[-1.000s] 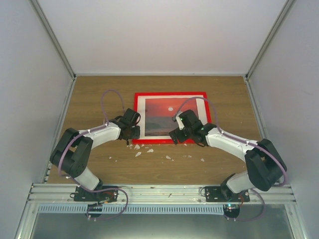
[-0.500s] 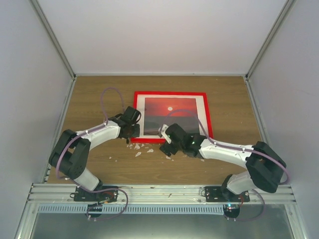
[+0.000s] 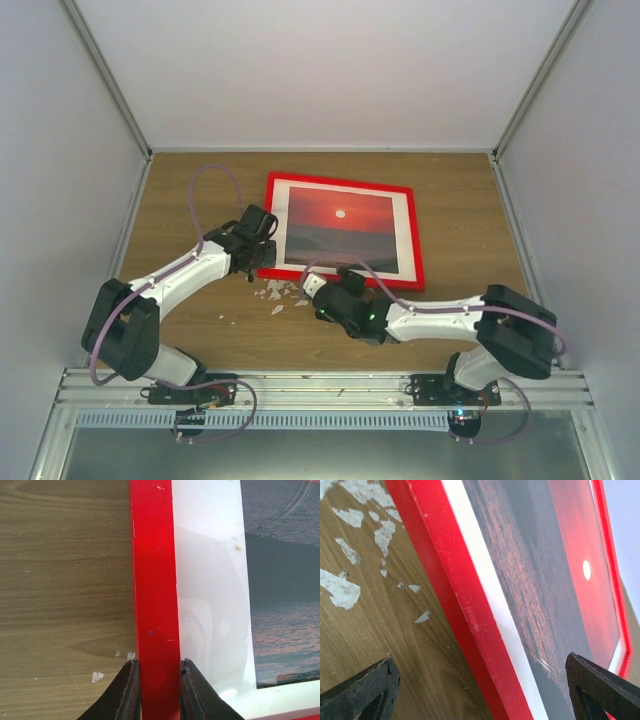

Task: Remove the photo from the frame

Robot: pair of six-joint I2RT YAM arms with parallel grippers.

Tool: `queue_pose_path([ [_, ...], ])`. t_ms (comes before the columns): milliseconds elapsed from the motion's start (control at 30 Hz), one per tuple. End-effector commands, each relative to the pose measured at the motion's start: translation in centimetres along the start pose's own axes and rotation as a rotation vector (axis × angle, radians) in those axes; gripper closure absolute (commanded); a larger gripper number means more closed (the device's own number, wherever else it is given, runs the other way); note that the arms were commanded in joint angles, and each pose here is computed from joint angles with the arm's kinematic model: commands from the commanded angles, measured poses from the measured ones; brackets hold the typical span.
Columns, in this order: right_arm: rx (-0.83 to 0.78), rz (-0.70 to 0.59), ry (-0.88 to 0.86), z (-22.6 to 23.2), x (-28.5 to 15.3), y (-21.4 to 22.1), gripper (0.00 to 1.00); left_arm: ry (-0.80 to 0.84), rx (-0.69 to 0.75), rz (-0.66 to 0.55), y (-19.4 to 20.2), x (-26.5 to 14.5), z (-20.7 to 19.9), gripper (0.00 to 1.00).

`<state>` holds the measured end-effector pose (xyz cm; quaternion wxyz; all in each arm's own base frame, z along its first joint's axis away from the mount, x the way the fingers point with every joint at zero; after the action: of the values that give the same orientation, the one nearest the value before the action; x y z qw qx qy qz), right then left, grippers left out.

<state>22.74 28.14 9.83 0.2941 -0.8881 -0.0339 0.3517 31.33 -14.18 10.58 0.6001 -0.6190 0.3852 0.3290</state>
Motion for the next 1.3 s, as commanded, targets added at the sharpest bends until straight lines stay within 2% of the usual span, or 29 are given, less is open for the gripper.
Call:
queue_pose_path([
  [0,-0.063,-0.015,0.165,-0.6,0.6,-0.3,0.1,0.058,-0.008,-0.12,-3.1,-2.7,-1.2,1.0],
  [367,-0.171,0.01,0.368,-0.8,2.7,0.9,0.23,0.068,-0.006,-0.126,-3.2,-3.1,-1.3,1.0],
  [567,-0.212,-0.028,0.445,-0.9,3.1,1.4,0.29,0.064,-0.004,-0.13,-3.4,-3.1,-1.3,1.0],
  [767,-0.32,-0.066,0.533,-1.2,3.4,0.7,0.33,0.071,0.002,-0.121,-3.3,-3.0,-1.5,1.0],
  [867,-0.362,-0.083,0.573,-1.4,3.5,0.3,0.38,0.071,0.001,-0.126,-3.4,-3.2,-1.5,1.0],
  [967,-0.363,-0.118,0.637,-2.4,2.8,-0.3,0.45,0.075,-0.001,-0.131,-3.5,-3.4,-1.4,1.0],
  [1100,-0.379,-0.141,0.696,-3.1,2.3,-0.9,0.61,0.088,0.001,-0.129,-3.5,-3.5,-1.7,1.0],
  [1267,-0.384,-0.149,0.701,-3.3,2.1,-1.4,0.9,0.089,0.0,-0.137,-3.6,-3.9,-1.6,1.0],
])
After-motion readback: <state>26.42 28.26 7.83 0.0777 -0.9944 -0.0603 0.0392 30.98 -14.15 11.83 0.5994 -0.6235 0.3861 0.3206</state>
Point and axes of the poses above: each gripper's point midway between its finger pads, its own x axis out along the fingers, its own z axis along the line the jaws close on, y = z × x, the point moved 1 cm from there along -x, back along the fingers, and after that the axes turned 1 degree about x, right-handed, at the moved point
